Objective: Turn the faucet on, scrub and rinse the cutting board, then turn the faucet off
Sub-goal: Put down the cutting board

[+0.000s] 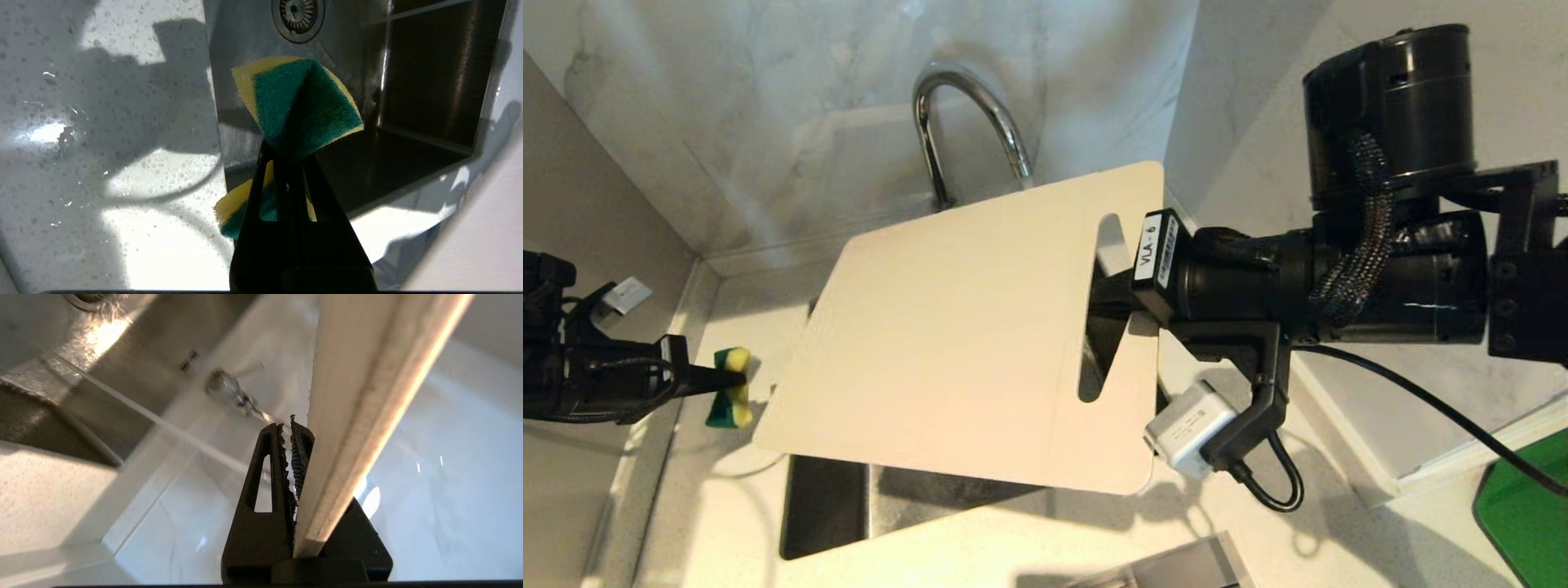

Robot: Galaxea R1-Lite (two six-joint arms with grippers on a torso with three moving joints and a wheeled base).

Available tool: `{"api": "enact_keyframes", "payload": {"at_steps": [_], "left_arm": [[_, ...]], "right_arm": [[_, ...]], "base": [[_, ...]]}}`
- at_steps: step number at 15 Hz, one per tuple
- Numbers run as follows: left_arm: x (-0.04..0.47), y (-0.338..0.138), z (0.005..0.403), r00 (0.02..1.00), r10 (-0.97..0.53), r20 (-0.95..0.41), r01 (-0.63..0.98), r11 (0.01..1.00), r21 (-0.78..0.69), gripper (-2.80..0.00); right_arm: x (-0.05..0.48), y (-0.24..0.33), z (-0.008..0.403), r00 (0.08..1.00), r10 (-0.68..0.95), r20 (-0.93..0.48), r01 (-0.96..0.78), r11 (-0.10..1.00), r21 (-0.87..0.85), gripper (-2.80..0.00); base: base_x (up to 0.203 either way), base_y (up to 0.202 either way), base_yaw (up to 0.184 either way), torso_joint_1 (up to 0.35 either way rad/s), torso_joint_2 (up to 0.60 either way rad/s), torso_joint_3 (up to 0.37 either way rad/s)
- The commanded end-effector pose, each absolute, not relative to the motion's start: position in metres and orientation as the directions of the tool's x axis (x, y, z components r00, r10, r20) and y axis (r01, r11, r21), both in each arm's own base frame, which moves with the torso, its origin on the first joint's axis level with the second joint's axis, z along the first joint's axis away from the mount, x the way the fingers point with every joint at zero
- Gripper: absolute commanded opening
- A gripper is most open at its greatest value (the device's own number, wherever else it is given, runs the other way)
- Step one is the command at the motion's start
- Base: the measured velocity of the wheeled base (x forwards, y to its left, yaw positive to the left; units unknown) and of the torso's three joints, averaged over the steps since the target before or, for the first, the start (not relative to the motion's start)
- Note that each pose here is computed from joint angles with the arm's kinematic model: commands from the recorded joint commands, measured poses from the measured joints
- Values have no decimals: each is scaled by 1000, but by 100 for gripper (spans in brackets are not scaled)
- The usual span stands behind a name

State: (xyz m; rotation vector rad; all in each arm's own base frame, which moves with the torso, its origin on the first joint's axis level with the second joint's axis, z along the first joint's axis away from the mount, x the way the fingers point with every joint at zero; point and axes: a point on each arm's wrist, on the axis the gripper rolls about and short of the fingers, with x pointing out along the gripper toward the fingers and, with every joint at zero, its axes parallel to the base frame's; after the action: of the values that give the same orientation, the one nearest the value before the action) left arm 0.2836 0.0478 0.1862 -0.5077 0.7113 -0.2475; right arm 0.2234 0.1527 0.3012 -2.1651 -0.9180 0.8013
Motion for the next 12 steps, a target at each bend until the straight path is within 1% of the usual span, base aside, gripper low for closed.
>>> {"api": "enact_keyframes", "payload": {"at_steps": [1,6,10,12], "left_arm": [[280,47,190,740,-382,-553,49,851,-522,-280],[271,44,198,740,-382,-554,50,852,-521,-280],[265,43,203,740,-380,-555,49,853,-519,-280],[264,42,203,738,-381,-556,49,853,-519,-280]], "right_arm": [[204,138,314,592,777,-216,410,-520,-749,-280],[173,115,337,644,756,-118,418,-477,-773,-280],[156,103,327,683,722,-113,359,-467,-808,-280],[152,100,322,698,715,-47,381,-426,-821,-280]], "base": [[0,0,0,0,0,0],[0,0,0,0,0,0],[0,0,0,0,0,0],[0,0,0,0,0,0]]}}
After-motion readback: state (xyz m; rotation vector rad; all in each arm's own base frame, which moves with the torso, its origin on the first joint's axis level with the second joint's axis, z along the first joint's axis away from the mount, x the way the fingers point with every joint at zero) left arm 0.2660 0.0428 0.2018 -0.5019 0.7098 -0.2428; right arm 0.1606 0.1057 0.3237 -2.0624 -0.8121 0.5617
